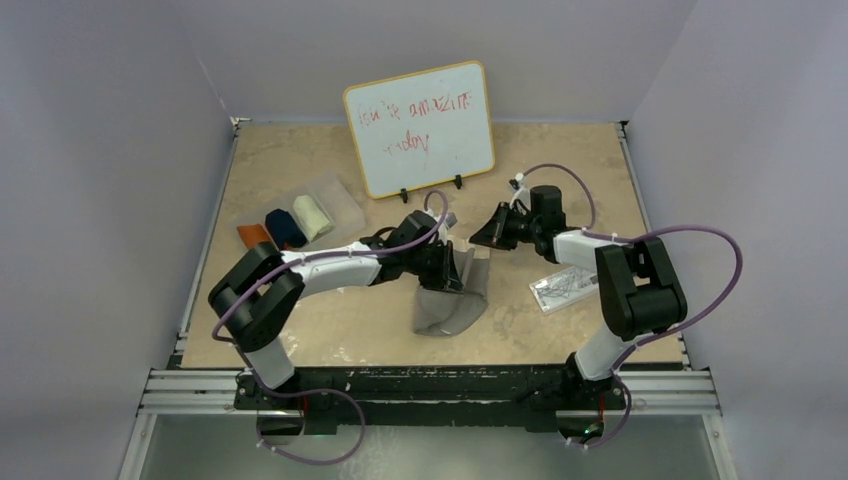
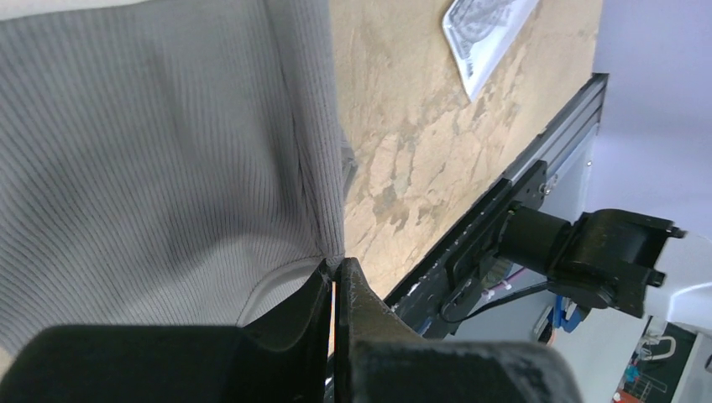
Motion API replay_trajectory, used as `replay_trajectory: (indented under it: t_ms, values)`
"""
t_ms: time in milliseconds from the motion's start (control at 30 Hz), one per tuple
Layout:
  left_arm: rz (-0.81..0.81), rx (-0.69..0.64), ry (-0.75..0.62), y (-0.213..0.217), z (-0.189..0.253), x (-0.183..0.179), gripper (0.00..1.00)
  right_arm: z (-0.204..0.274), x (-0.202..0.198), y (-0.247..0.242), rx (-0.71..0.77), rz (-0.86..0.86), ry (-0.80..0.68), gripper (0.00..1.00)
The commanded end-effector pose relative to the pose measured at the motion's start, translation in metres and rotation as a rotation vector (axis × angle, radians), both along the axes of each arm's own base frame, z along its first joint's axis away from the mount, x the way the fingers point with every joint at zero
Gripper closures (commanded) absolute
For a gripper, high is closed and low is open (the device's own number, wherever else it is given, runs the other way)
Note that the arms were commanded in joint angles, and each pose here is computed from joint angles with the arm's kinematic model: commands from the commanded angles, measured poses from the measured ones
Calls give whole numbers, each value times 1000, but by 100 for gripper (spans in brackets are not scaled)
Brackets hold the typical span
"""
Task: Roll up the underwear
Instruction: Fold the underwear at the center of the board.
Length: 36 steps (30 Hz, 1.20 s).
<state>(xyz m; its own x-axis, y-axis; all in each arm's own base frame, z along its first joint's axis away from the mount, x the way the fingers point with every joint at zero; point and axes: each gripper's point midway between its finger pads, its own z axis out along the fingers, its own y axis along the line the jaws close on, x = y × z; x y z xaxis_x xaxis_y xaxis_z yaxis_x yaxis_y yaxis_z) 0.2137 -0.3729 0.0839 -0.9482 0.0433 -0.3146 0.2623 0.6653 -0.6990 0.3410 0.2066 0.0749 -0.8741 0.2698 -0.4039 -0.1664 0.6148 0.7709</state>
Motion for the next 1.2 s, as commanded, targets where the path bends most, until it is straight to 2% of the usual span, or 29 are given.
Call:
replay_trajectory:
  t_ms: [0,200,567,933,1000,1100,1167]
  values:
    - [-33,-30,-3,-20,2,-2,100,-8,1,-13,-29,-27,-25,96]
    - [-40,-55,-1,-32,-2,-1,100,-22,3,-17,-56,-33,-2,95]
    - [-50,-119,-20,-50,18,7,100,-24,15,-29,-140,-58,-26,93]
    - [-55,-99,38,-56,-12,6,100,-35,26,-38,-215,-70,-23,89]
    - [-62,-111,43,-57,-12,4,92,-37,26,-39,-221,-68,-12,83]
    - [-71,-149,20,-57,1,2,74,-34,26,-43,-245,-70,-8,76]
    - [-75,-177,-16,-56,18,2,64,-24,26,-46,-260,-83,-30,66]
